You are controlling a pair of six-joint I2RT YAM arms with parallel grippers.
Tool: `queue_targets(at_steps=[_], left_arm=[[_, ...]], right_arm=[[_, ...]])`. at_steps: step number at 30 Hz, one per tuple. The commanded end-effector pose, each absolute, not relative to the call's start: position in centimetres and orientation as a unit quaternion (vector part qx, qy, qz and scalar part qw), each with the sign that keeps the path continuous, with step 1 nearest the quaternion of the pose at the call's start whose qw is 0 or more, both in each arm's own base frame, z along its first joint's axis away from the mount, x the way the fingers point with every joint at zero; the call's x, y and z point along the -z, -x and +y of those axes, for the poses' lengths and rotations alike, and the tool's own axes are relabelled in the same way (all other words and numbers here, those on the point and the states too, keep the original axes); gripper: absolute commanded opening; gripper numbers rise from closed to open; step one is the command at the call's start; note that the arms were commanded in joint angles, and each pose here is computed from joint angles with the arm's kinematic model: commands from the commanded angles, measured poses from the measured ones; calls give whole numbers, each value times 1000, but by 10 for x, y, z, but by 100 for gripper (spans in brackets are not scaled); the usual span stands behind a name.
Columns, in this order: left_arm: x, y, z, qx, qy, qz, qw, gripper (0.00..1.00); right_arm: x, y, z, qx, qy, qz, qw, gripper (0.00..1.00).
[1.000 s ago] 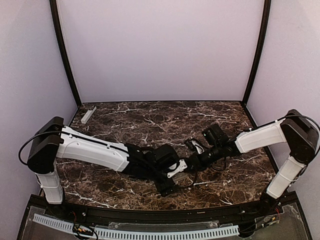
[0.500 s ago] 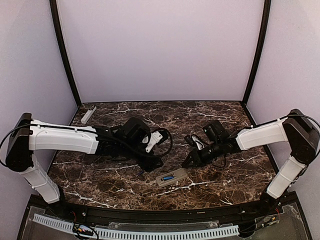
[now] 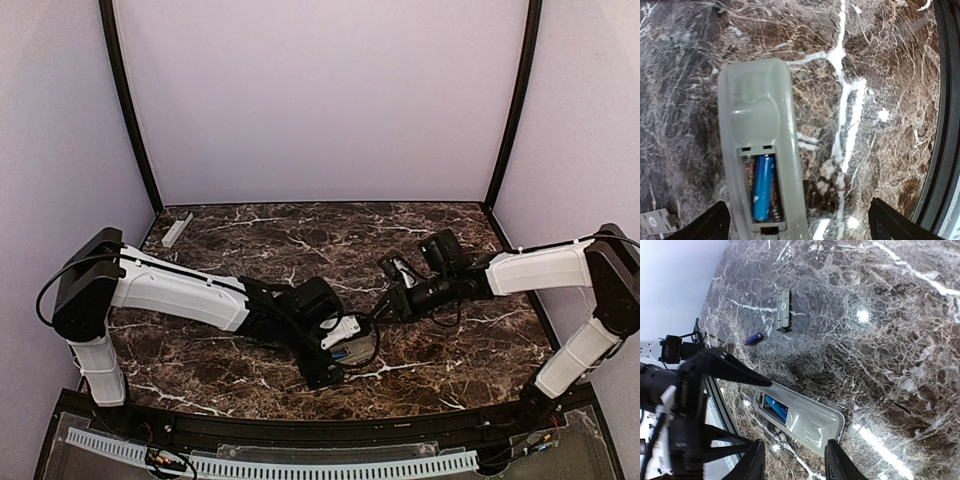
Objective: Load the batteries into the remote control
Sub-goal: Place the remote control without the battery cover at the center of the board.
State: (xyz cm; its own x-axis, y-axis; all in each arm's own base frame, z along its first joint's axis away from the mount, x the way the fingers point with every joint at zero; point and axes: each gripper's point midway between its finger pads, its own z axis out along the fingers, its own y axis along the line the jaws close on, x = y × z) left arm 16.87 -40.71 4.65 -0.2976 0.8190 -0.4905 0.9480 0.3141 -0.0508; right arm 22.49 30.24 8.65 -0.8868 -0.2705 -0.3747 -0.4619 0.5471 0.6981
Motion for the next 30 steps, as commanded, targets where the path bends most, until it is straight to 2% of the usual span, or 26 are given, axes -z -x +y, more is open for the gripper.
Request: queue_targets(at_steps=[1,5,10,14,18,22,26,30], left_arm=[[-40,-169,-410,136,-569,790,182,96],[-27,-176,-407,103,-568,798,174,91],[-15,-180,-403,81,-569,801,167,80],[-15,-180,-406,87,-565,803,166,63],[-31,-180,-421,150,-541,809,178,47],[-52,-193,-424,215,-492,817,211,36],[-88,-197,-436,308,-461,787,271,32],[-110,-200,-442,339,-453,761,316,32]], right_arm=[[-108,-230,292,-445,210,858,150,45],[-124,-234,281,-460,202,845,182,55],[-134,-237,267,-471,187,836,210,58],[-142,-234,261,-485,190,823,228,58],[-151,-232,259,-493,202,810,244,58],[-160,-235,256,-491,209,803,264,58],[-166,-234,261,-505,225,789,267,57],[-168,-236,268,-525,215,786,245,55]])
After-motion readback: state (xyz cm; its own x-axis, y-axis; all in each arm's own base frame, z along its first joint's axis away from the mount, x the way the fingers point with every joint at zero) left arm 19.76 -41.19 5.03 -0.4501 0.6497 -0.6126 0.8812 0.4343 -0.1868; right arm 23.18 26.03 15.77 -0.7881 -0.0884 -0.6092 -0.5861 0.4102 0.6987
